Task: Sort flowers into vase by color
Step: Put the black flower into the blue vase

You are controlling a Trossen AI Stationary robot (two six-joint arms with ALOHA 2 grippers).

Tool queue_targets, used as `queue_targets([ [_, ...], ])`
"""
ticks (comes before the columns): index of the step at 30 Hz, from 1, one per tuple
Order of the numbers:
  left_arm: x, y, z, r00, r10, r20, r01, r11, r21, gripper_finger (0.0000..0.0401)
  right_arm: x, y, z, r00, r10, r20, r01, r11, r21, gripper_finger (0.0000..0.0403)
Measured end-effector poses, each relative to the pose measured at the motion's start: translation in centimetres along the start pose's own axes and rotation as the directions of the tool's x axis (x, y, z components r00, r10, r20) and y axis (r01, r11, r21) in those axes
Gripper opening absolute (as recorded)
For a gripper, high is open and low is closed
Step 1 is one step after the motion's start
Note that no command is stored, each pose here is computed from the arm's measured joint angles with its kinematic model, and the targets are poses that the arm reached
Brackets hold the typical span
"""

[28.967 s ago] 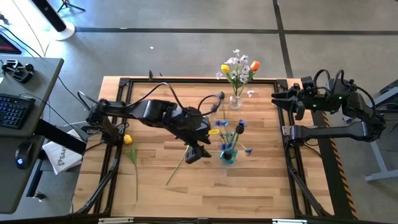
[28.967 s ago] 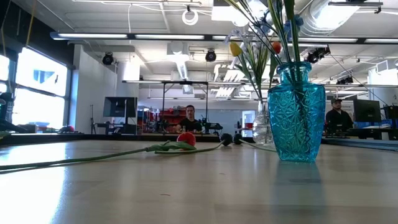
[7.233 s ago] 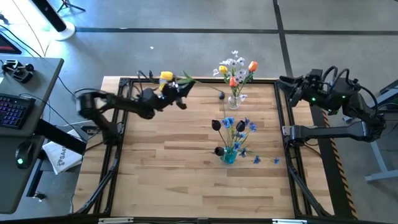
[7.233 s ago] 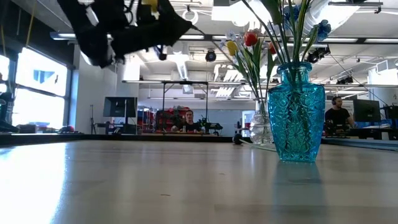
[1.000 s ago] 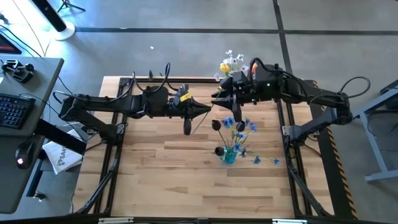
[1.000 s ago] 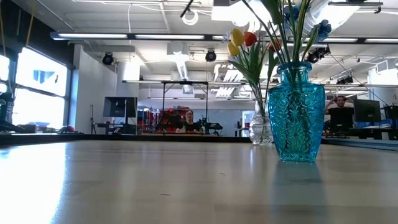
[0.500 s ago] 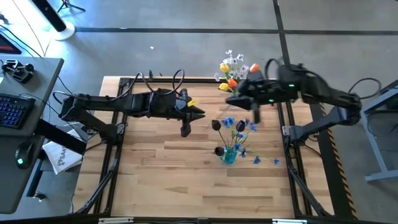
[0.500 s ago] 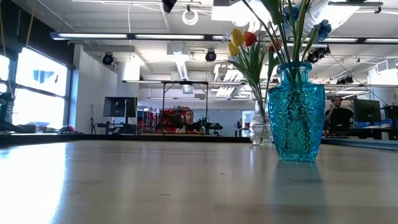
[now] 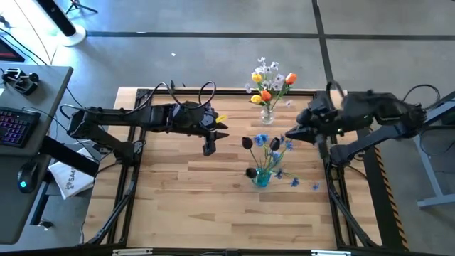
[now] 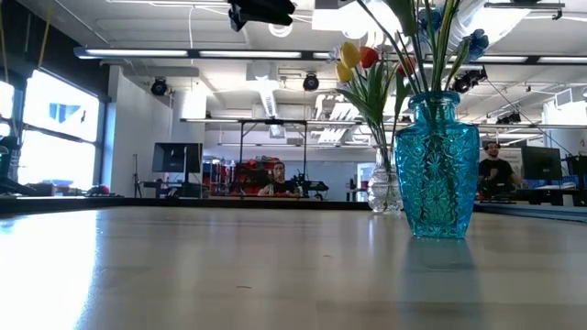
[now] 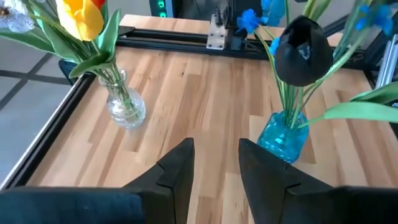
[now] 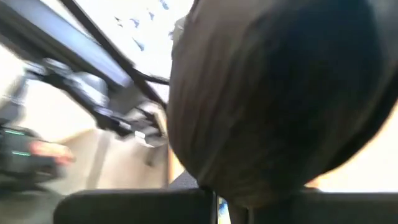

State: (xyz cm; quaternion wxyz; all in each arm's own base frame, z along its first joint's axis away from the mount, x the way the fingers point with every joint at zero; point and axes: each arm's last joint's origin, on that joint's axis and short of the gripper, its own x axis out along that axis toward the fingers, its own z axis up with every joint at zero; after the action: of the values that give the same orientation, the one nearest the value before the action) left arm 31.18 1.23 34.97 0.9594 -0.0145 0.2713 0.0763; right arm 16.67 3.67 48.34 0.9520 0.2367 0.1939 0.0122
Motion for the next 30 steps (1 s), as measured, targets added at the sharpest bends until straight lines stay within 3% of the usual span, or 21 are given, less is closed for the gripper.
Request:
queue_targets([
  [5,0.0,0.1,0.0,1.000,0.003,0.001,-0.003,1.000,0.023,0.0115,1.5,-0.3,-0.6,0.989,-0.140,-0.038,0.135,0.985,-0.107,0.0001],
  [8,0.0,0.1,0.0,1.000,0.004,0.002,-0.004,1.000,0.023,0.0115,3.1,-0.3,-0.8,0.982,-0.181,-0.058,0.165,0.964,-0.210,0.0000],
  [12,0.0,0.1,0.0,1.000,0.003,0.004,-0.004,1.000,0.021,0.0115,5.3,-0.2,-1.1,0.975,-0.196,-0.106,0.155,0.939,-0.309,0.0000],
  [17,0.0,0.1,0.1,1.000,0.003,0.005,-0.003,1.000,0.020,0.0115,7.4,0.0,-1.7,0.967,-0.150,-0.206,0.067,0.930,-0.362,0.0000],
  [30,0.0,0.1,0.1,1.000,0.003,0.005,-0.003,1.000,0.002,0.0115,8.6,-0.3,-2.6,0.933,-0.183,-0.309,0.037,0.905,-0.424,0.0000],
])
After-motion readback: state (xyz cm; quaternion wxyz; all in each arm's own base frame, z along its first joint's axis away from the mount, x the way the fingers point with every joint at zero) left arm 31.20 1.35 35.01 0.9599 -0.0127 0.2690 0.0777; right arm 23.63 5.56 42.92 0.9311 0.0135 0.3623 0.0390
